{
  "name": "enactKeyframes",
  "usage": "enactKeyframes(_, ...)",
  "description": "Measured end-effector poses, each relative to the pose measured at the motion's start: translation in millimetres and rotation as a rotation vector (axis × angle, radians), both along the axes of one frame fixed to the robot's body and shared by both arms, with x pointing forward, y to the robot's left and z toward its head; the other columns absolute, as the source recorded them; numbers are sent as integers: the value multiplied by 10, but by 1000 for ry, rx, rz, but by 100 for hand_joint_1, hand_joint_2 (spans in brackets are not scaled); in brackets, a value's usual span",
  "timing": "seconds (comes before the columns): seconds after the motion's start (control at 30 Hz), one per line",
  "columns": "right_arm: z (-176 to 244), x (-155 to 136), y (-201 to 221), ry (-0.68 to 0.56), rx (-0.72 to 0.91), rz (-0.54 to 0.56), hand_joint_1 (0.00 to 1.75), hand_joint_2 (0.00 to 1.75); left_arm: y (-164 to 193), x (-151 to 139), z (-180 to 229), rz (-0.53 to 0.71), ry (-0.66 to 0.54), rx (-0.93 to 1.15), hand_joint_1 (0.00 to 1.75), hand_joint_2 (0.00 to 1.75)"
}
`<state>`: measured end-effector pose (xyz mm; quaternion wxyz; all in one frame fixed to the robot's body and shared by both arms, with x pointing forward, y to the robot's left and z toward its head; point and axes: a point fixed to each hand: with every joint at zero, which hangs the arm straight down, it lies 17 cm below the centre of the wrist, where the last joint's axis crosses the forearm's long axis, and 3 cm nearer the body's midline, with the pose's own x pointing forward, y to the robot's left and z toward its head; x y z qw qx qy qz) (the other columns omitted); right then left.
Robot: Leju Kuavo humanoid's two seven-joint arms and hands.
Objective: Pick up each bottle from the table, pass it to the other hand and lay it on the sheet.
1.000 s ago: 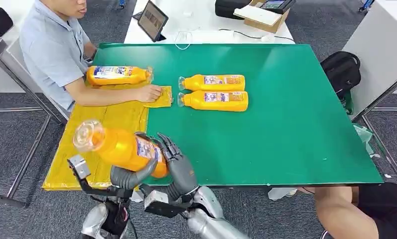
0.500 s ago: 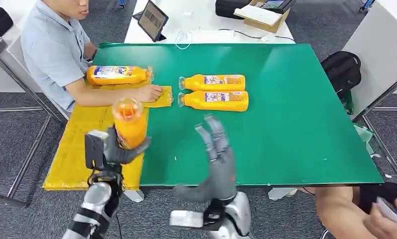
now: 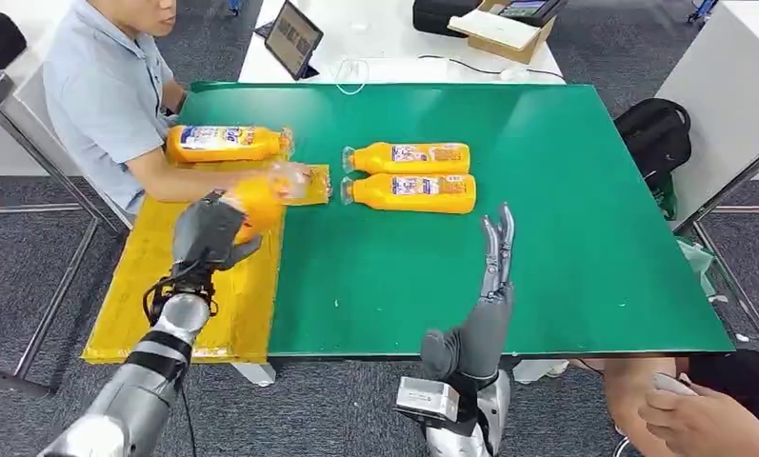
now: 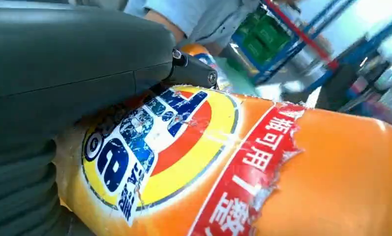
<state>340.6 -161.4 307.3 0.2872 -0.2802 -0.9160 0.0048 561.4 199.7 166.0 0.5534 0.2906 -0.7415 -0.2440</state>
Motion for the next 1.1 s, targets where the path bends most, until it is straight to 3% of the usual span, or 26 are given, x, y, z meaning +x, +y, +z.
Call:
enactKeyframes(0.13, -82, 28, 41, 26, 37, 36, 0, 0, -30, 101, -391, -21, 127, 236, 175, 175)
enactKeyframes(0.3, -286, 98, 63, 86, 94, 77, 0, 0, 28, -5, -923, -55, 251, 443, 175, 175)
enactKeyframes(0.4, -381, 144, 80, 115, 122, 97, 0, 0, 33, -55, -1124, -88, 311, 519, 162, 175)
enactKeyframes(0.47, -423, 169, 101, 128, 134, 109, 0, 0, 28, -62, -1196, -109, 346, 538, 31, 175)
enactKeyframes(0.57, -468, 192, 132, 142, 140, 122, 0, 0, 13, -74, -1264, -145, 380, 549, 0, 175)
enactKeyframes(0.67, -504, 214, 156, 153, 146, 132, 0, 0, -33, -113, -1337, -195, 415, 520, 0, 175)
enactKeyframes(0.7, -518, 222, 154, 157, 150, 133, 0, 0, -60, -130, -1356, -213, 424, 503, 0, 0)
enactKeyframes(1.1, -614, 301, 156, 181, 147, 143, 0, 0, -444, -331, -1258, -456, 477, 84, 0, 0)
